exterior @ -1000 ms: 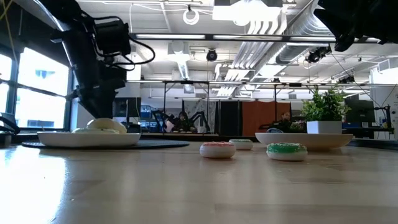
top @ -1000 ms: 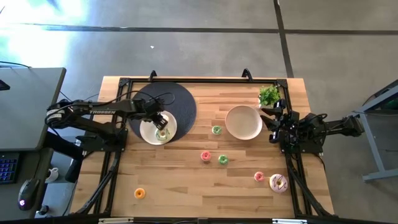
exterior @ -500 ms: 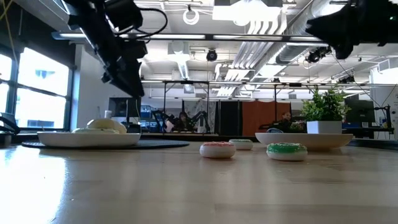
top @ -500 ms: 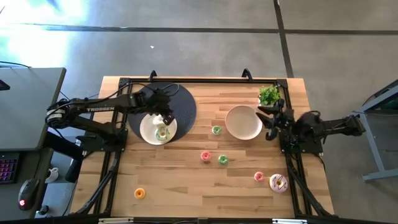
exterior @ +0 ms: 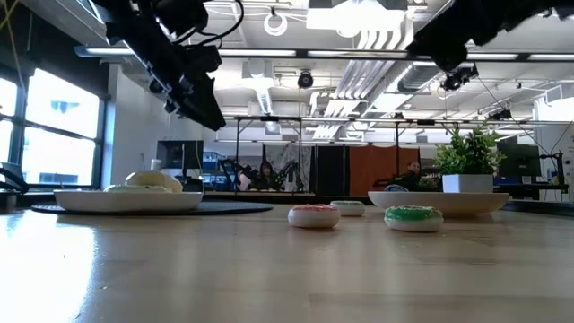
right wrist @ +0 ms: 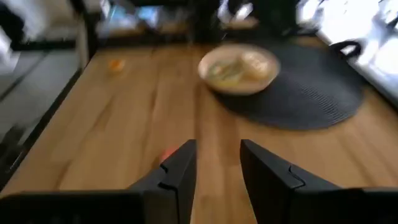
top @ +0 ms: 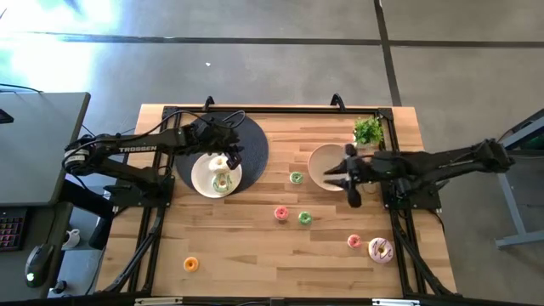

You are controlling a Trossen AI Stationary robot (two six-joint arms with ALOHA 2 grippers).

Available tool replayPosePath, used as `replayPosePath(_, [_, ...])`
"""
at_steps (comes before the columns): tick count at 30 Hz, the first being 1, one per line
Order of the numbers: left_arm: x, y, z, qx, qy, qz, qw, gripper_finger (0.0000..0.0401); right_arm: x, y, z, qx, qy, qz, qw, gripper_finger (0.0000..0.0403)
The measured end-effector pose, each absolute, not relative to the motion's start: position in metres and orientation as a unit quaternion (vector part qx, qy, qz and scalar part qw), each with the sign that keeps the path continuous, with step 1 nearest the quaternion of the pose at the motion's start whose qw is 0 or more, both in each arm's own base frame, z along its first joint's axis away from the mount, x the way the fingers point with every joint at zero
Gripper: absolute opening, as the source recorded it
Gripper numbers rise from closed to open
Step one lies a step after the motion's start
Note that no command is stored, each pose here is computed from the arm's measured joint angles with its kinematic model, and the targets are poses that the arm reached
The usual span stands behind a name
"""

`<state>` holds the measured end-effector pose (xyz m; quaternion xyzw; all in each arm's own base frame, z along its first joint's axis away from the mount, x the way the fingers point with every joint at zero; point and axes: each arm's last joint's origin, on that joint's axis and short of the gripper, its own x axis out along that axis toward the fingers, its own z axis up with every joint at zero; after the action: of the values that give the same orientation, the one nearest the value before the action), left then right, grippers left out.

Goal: Pick & Place donuts
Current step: Put the large purple donut on the left white plate

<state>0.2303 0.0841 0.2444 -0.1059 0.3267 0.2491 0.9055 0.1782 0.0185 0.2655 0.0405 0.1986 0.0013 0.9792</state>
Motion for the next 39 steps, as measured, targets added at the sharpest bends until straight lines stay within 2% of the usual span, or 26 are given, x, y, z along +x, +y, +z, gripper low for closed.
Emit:
replayPosePath(3, [0.231,0.084,0.245,-0.106,0.324,0.250,0.906,0.0160,0.190,0.022,0.277,0.046,0.285,0.029,0.957,0.0132])
replayPosePath(9, [0.231,0.085,0.246,-0.129,0.313,0.259,0.905,0.0160,0.197,0.026,0.281,0.104,0.452,0.026,0.886,0.0165])
replayPosePath(18, [0.231,0.085,0.246,-0.152,0.305,0.268,0.901,0.0160,0.180,0.051,0.253,0.121,0.637,0.032,0.760,0.0190])
replayPosePath(29, [0.231,0.086,0.246,-0.146,0.299,0.289,0.898,0.0160,0.138,0.098,0.191,0.190,0.735,0.062,0.648,0.0189])
replayPosePath(39, [0.231,0.086,0.246,-0.146,0.299,0.288,0.898,0.0160,0.124,0.117,0.168,0.219,0.733,0.063,0.641,0.0188])
